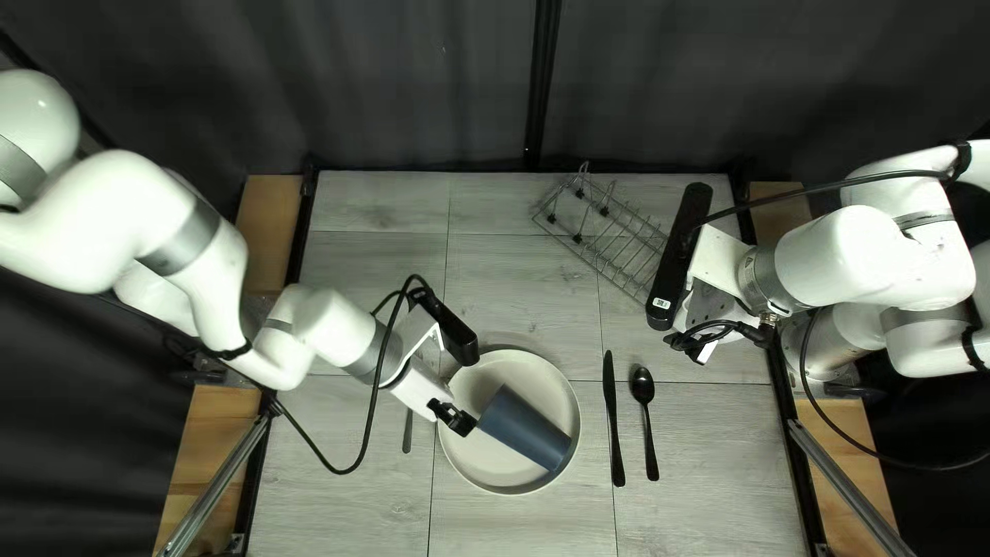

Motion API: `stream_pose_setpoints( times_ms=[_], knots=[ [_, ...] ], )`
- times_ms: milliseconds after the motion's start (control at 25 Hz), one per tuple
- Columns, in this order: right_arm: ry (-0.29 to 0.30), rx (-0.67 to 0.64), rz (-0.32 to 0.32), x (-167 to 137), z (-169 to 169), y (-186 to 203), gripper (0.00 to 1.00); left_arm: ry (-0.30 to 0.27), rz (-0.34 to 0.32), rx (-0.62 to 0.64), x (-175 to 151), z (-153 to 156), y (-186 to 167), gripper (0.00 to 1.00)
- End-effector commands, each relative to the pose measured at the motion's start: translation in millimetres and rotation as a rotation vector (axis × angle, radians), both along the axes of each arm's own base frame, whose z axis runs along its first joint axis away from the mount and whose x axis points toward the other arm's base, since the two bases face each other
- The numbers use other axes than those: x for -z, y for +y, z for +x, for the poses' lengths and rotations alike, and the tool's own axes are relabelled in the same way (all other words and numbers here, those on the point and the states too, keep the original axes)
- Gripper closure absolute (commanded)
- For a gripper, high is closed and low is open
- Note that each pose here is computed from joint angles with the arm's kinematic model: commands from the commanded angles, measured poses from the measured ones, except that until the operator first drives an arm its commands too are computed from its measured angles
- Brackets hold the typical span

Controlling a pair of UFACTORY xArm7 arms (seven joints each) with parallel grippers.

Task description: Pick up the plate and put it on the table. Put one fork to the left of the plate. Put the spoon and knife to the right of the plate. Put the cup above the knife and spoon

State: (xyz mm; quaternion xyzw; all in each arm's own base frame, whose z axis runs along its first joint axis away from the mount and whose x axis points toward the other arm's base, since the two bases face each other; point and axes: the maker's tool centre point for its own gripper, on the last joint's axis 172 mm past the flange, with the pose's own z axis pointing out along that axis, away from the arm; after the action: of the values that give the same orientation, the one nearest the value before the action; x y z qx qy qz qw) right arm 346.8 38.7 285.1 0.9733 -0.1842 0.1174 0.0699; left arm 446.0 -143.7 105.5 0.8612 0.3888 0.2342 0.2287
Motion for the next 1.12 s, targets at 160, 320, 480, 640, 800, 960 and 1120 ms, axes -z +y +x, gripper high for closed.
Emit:
stream_pose_setpoints(
  times_ms=[160, 320, 480, 640, 800, 960, 1120],
  knots=[
    [0.000, 0.000, 0.000, 0, 0, 0, 0.00, 0.019, 0.017, 0.002, 19, 31, 13, 0.00],
    [0.000, 0.000, 0.000, 0, 0, 0, 0.00, 0.030, 0.031, 0.006, 24, 39, 23, 0.00],
    [0.000, 0.000, 0.000, 0, 0, 0, 0.00, 0.034, 0.042, 0.018, 30, 53, 25, 0.00],
    [0.000, 0.000, 0.000, 0, 0, 0, 0.00, 0.029, 0.043, 0.028, 38, 63, 29, 0.00],
    [0.000, 0.000, 0.000, 0, 0, 0, 0.00, 0.020, 0.041, 0.037, 46, 69, 25, 0.00],
    [0.000, 0.000, 0.000, 0, 0, 0, 0.00, -0.004, 0.041, 0.051, 51, 80, 14, 0.82],
    [0.000, 0.000, 0.000, 0, 0, 0, 0.00, -0.038, 0.052, 0.053, 40, 82, 7, 1.00]
  ],
)
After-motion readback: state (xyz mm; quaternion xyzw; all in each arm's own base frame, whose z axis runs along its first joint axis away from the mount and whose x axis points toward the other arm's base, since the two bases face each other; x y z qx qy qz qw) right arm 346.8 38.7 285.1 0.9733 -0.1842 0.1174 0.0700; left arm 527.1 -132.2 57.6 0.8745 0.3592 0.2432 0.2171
